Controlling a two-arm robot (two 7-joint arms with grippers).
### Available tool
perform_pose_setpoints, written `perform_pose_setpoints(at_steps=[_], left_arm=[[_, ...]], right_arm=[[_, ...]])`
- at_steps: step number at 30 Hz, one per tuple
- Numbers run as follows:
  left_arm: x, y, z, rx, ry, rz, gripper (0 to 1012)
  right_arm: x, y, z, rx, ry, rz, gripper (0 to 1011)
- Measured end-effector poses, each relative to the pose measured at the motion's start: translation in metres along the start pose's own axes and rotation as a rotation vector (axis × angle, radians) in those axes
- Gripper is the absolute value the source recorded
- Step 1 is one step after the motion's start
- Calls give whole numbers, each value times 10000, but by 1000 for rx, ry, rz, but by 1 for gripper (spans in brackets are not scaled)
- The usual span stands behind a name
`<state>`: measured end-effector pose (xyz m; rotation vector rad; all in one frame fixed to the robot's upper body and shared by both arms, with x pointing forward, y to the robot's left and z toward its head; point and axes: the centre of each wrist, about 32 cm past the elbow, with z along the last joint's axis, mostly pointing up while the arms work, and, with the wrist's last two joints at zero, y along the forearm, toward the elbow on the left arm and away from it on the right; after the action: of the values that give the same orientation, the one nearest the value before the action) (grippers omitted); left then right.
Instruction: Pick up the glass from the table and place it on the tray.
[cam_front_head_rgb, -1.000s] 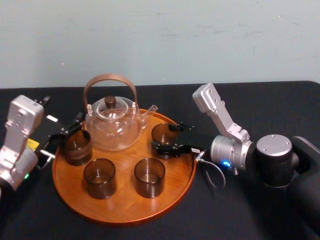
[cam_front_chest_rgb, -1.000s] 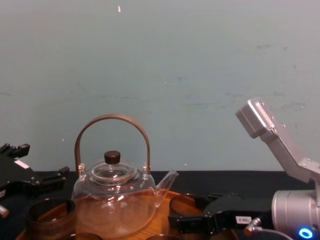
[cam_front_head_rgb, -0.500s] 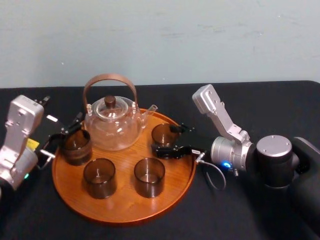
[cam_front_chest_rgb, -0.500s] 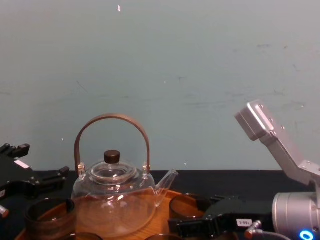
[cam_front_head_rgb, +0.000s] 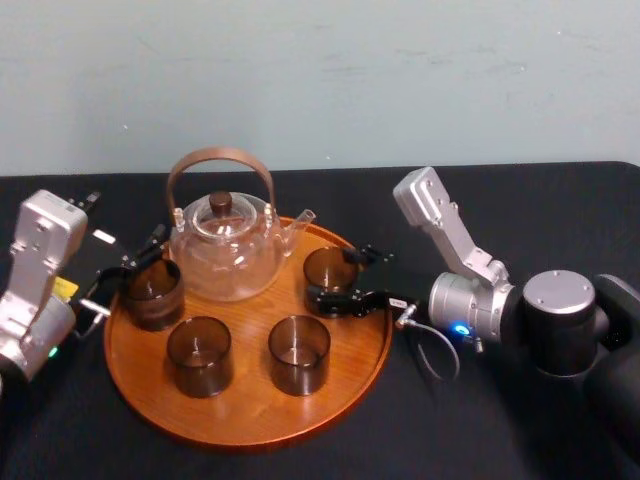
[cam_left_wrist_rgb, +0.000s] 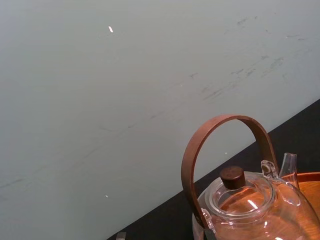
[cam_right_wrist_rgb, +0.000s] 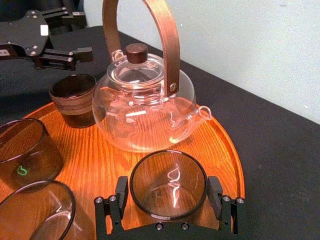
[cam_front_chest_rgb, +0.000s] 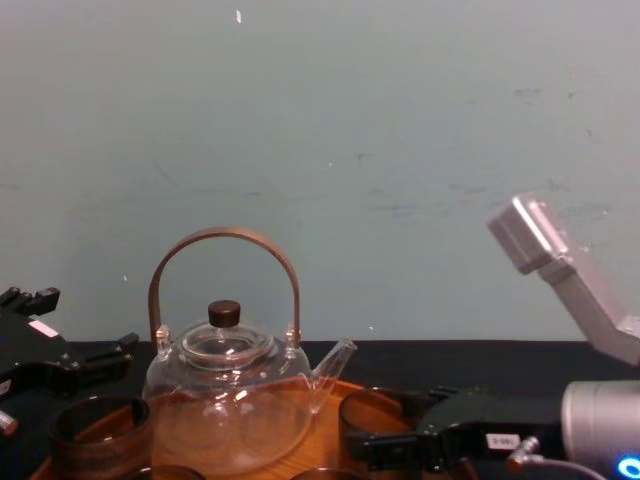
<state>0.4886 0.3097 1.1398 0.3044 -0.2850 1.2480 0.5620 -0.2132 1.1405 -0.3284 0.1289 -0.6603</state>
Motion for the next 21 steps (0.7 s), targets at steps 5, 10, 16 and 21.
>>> perform_pose_setpoints(at_steps=[5,10,16,21], left_arm=[[0,0,0,0,0,0,1001],[0,0,0,0,0,0,1001],[0,0,0,0,0,0,1001],[0,0,0,0,0,0,1001]], right_arm=[[3,-100,-14,3,4,2,1002],[6,-243,-39,1,5,-3,1002],[19,-425,-62,3,9,-32,1002],[24,-581,-68,9,8,-48,1002]])
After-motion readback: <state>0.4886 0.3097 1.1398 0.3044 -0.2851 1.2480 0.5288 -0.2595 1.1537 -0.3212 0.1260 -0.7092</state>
